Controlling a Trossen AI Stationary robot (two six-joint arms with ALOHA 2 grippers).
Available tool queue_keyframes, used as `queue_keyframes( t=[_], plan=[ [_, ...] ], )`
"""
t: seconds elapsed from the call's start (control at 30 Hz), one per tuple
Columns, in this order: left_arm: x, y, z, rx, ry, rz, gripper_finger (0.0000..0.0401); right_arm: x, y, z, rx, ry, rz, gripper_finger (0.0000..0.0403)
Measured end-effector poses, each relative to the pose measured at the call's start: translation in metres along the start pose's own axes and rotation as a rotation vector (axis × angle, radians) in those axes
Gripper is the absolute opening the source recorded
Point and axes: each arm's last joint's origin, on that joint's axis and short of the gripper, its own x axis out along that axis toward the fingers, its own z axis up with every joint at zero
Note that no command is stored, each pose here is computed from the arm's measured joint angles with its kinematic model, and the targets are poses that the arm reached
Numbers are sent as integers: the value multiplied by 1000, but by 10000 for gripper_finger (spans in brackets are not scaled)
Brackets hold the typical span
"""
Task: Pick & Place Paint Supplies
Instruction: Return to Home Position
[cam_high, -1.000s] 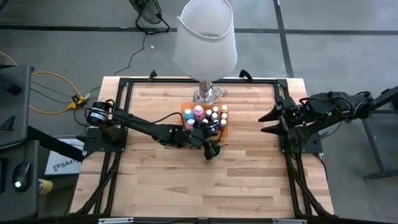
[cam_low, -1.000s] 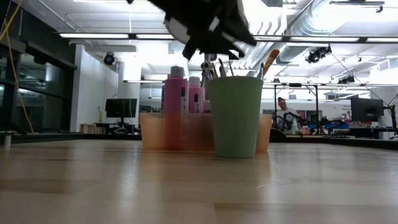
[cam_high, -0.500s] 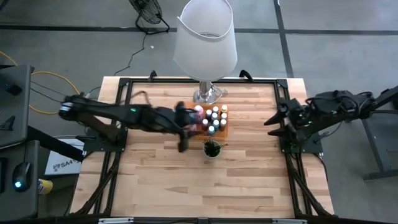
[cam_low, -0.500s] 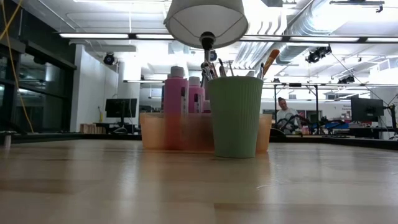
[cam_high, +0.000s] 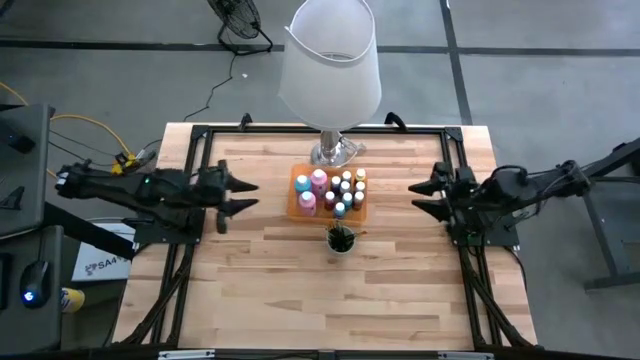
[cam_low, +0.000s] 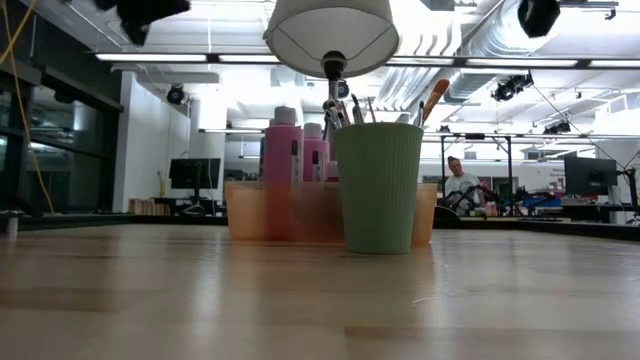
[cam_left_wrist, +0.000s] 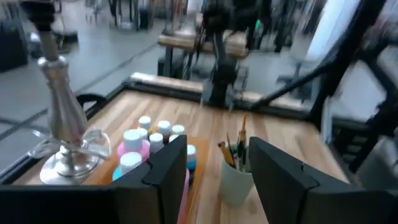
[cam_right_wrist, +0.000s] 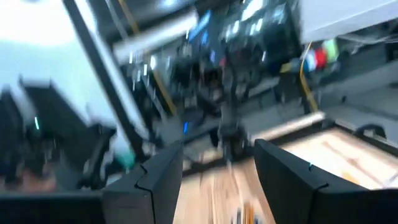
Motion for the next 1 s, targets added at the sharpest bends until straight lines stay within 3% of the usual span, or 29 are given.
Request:
queue_keyframes(
  t=[0.13, 0.3, 0.37, 0.43, 0.5, 0.8, 1.0],
  plan=[
    [-28, 15, -33, -53, -153, -28, 168, 2, -16, -41, 57, -152, -20, 191],
    [-55, 30, -66, -101, -235, -33, 168, -7, -36, -84, 143, -234, -59, 191],
    [-53, 32, -73, -106, -210, 0, 168, -13, -42, -95, 167, -247, -67, 191],
    [-53, 33, -78, -116, -139, 29, 168, -16, -45, -99, 173, -259, -76, 191],
    [-53, 32, -73, -116, -144, -13, 168, -17, -46, -99, 165, -260, -98, 191],
    [-55, 37, -76, -101, -132, 94, 168, -29, -49, -96, 73, -265, -114, 191],
    [-48, 38, -86, -167, -124, 84, 168, -39, -54, -99, 86, -230, -126, 191]
  ],
)
